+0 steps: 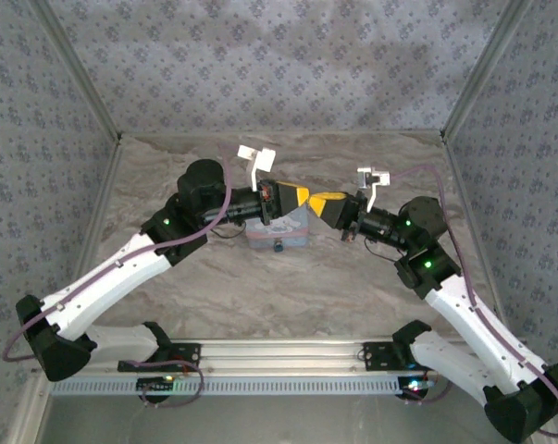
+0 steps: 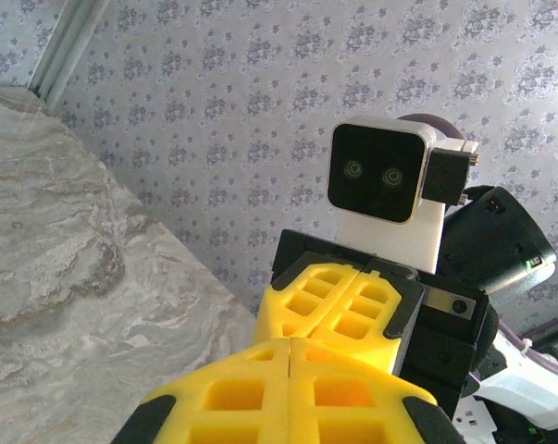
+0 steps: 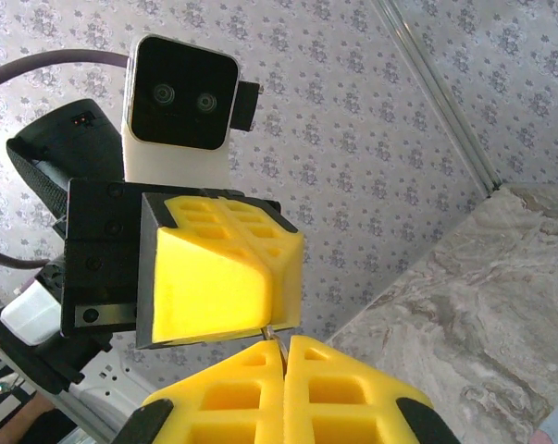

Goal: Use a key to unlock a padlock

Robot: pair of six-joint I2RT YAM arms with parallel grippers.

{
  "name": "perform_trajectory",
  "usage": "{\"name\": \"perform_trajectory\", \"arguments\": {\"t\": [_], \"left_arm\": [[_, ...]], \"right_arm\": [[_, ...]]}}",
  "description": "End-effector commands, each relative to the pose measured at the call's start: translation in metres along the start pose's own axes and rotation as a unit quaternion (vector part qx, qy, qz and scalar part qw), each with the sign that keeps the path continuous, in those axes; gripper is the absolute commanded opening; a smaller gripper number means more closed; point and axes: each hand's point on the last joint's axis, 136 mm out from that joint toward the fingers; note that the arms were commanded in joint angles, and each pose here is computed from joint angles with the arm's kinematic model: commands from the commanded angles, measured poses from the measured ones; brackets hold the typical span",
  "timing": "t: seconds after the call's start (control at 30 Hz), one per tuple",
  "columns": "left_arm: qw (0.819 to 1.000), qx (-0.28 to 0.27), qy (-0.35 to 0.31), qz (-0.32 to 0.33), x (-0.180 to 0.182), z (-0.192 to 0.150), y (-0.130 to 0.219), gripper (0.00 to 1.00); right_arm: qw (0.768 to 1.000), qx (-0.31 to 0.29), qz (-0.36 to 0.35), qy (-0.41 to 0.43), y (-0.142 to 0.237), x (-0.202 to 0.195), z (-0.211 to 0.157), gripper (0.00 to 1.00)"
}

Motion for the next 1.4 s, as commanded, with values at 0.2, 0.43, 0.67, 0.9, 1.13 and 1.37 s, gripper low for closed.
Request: {"name": "perform_trajectory", "arguments": {"t": [0.2,0.43,0.67,0.9,1.13,1.37], "left_arm": [[1.0,-0.01,-0.01,-0.009,-0.01,0.007,0.002,0.0],[1.0,-0.012,-0.005,-0.017,-0.012,0.007,0.002,0.0],[1.0,-0.012,-0.005,-0.017,-0.013,0.007,0.003,0.0],[1.0,-0.01,-0.004,-0.02,-0.012,0.005,0.002,0.0],[1.0,-0.006,-0.002,-0.025,-0.015,0.003,0.001,0.0],[1.0,-0.004,-0.004,-0.031,-0.018,0.002,0.002,0.0]], "right_arm": [[1.0,-0.018,0.009,0.016,0.011,0.014,0.007,0.41],[1.0,-0.009,0.024,0.015,0.004,0.019,0.007,0.39],[1.0,-0.005,0.028,0.013,0.001,0.019,0.004,0.34],[1.0,-0.002,0.019,0.01,0.0,0.014,0.002,0.27],[1.0,-0.004,0.015,0.01,0.0,0.013,0.003,0.25],[1.0,-0.003,0.015,0.013,0.001,0.012,0.001,0.03]]}}
Point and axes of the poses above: each hand's point on the last joint's axis, 136 mm out from that joint toward the fingers, its own y axis back along the fingers, its own x axis along the line the jaws close on, z = x × y, and after that the axes turned 10 degrees about -y, right-handed
